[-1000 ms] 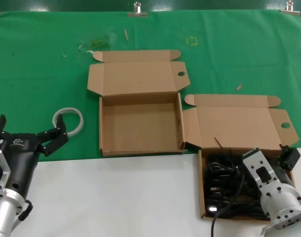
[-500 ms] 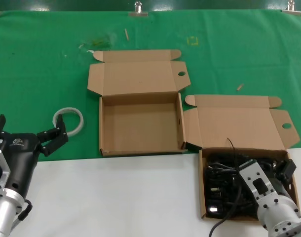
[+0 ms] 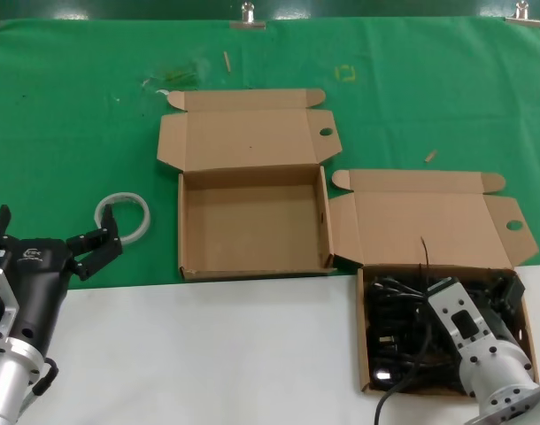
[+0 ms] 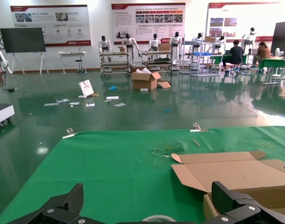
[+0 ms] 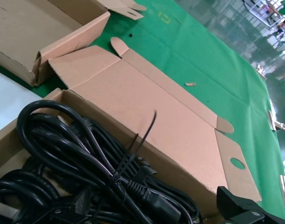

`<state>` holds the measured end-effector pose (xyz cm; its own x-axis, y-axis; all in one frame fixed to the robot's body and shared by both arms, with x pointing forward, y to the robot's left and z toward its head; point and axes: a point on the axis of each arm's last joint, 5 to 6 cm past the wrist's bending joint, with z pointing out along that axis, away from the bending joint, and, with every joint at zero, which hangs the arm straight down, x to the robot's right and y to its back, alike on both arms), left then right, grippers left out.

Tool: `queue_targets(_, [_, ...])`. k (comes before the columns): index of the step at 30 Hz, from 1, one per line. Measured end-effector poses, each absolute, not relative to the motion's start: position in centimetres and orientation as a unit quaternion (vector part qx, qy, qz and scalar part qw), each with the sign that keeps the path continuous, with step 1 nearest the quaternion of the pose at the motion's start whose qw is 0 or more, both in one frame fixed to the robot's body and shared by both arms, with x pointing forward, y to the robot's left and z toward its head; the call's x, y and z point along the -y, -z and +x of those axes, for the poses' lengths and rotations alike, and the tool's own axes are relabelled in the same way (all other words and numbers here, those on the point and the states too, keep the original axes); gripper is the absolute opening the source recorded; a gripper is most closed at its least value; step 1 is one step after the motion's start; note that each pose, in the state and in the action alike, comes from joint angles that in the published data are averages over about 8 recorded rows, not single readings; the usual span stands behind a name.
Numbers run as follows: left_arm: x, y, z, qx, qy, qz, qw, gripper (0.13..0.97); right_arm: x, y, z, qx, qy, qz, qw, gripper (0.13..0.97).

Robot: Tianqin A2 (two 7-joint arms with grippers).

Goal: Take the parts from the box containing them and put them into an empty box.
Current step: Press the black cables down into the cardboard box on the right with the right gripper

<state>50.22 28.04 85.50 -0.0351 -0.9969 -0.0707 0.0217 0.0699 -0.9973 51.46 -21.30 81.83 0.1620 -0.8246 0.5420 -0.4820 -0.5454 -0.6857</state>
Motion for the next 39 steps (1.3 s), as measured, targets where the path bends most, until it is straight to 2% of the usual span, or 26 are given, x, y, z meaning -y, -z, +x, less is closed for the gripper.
queue_targets(11, [-28.0,-85.5,50.2,-0.521,0.496,-0.468,0.513,0.965,21.7,-81.3,51.7,-0.446,0.473,-0.737,0.185,0.843])
queue_targets(19, [-28.0,-85.5,50.2,-0.521,0.496,-0.468,0.513,0.965,21.7,-81.1,51.5,-0.454,0.469,-0.733,0.188,0.684])
queue_targets(23, [-28.0,-85.5,50.2,-0.521,0.496,-0.468,0.513,0.965,21.5,-81.2,51.4,-0.458,0.468,-0.732,0.191,0.684])
queue_targets(31, [-28.0,-85.5,50.2,-0.521,0.496,-0.468,0.513,0.965,21.2,-81.5,51.3,-0.461,0.468,-0.729,0.191,0.477])
queue_targets(39, [-28.0,-85.5,50.2,-0.521,0.496,-0.468,0.513,0.965,21.1,-82.4,51.0,-0.463,0.472,-0.727,0.186,0.357])
